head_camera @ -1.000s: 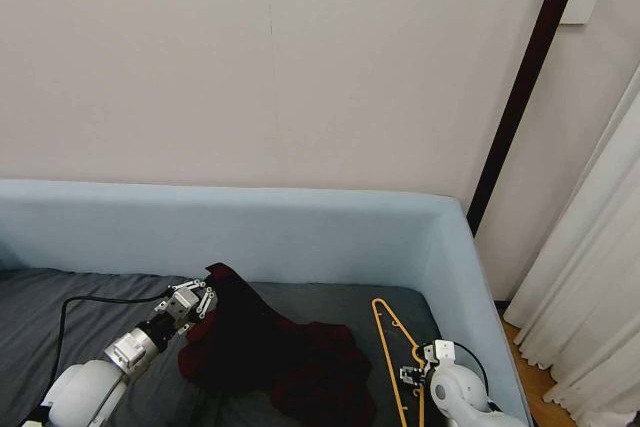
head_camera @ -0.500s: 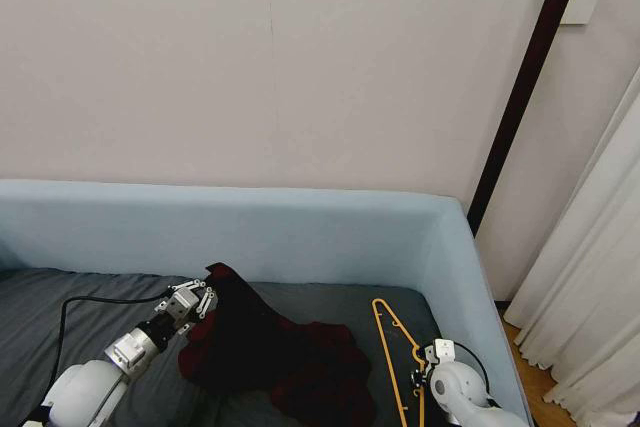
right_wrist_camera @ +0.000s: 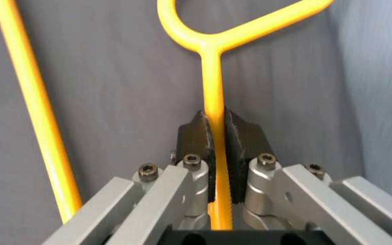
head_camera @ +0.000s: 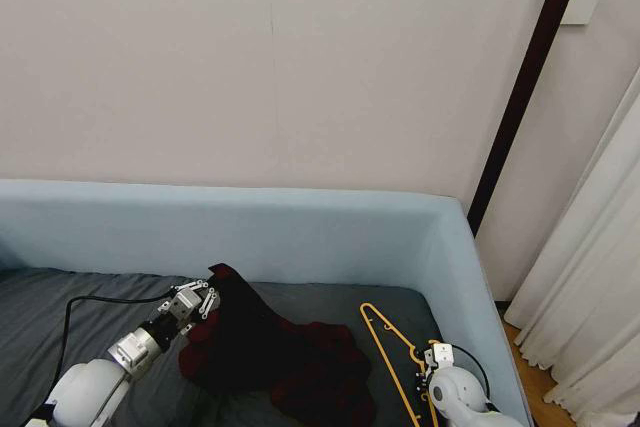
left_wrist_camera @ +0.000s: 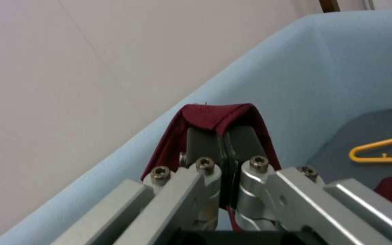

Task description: Pick up the clothes from the sofa and hang them on the clothes hanger.

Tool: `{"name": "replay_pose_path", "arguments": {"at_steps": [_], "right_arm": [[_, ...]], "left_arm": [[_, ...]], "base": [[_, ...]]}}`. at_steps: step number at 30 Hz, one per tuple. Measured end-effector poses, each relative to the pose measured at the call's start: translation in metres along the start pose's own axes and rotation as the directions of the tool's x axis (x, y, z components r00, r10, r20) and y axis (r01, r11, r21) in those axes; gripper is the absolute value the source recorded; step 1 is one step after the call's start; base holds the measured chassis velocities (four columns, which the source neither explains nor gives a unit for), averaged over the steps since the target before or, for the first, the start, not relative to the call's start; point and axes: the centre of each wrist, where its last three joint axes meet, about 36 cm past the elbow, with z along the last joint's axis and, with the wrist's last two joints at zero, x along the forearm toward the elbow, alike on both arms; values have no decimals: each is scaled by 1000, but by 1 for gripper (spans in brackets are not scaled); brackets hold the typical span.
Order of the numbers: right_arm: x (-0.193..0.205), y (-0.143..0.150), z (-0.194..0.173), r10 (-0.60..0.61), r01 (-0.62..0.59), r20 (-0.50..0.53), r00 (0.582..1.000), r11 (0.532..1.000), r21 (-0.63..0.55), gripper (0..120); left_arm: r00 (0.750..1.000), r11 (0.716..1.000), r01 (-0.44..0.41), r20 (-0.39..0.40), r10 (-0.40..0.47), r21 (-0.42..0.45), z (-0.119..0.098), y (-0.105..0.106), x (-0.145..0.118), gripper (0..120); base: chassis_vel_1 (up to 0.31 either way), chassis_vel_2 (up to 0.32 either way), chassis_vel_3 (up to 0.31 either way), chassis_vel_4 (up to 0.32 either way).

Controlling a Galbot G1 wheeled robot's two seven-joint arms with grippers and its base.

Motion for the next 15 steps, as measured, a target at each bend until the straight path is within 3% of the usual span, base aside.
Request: {"name": "replay_pose_path", "arguments": {"at_steps": [4, 5, 7, 10, 11, 13, 14, 15], "right_arm": [[37, -1, -15, -53, 36, 266, 963, 997, 69, 4], [37, -1, -15, -53, 36, 266, 963, 997, 69, 4], [56, -8, -13, -109, 52, 441, 891, 989, 138, 4], [72, -17, 6, -237, 74, 603, 762, 957, 282, 4], [72, -17, 6, -237, 74, 603, 762, 957, 282, 4], [77, -21, 29, -347, 38, 680, 646, 904, 426, 4], [77, -22, 37, -381, 7, 696, 608, 880, 476, 4], [77, -22, 37, -381, 7, 696, 608, 880, 476, 4]], "left_arm": [[1000, 1000, -2, 2, 2, 0, 0, 2, 0, 0], [1000, 1000, -2, 2, 2, 0, 0, 2, 0, 0], [1000, 1000, -4, 9, 4, 10, -1, 2, -1, 0], [1000, 1000, -6, 21, 5, 20, -3, 4, -2, 0], [1000, 1000, -6, 21, 5, 20, -3, 4, -2, 0], [1000, 1000, -5, 31, 4, 25, -6, 6, -3, 0], [999, 1000, -3, 36, 2, 27, -7, 7, -4, 0], [999, 1000, -3, 36, 2, 27, -7, 7, -4, 0]], "base": [[0, 0, 0, 0], [0, 0, 0, 0], [0, 0, 0, 0], [0, 0, 0, 0], [0, 0, 0, 0], [0, 0, 0, 0], [0, 0, 0, 0], [0, 0, 0, 0]]}}
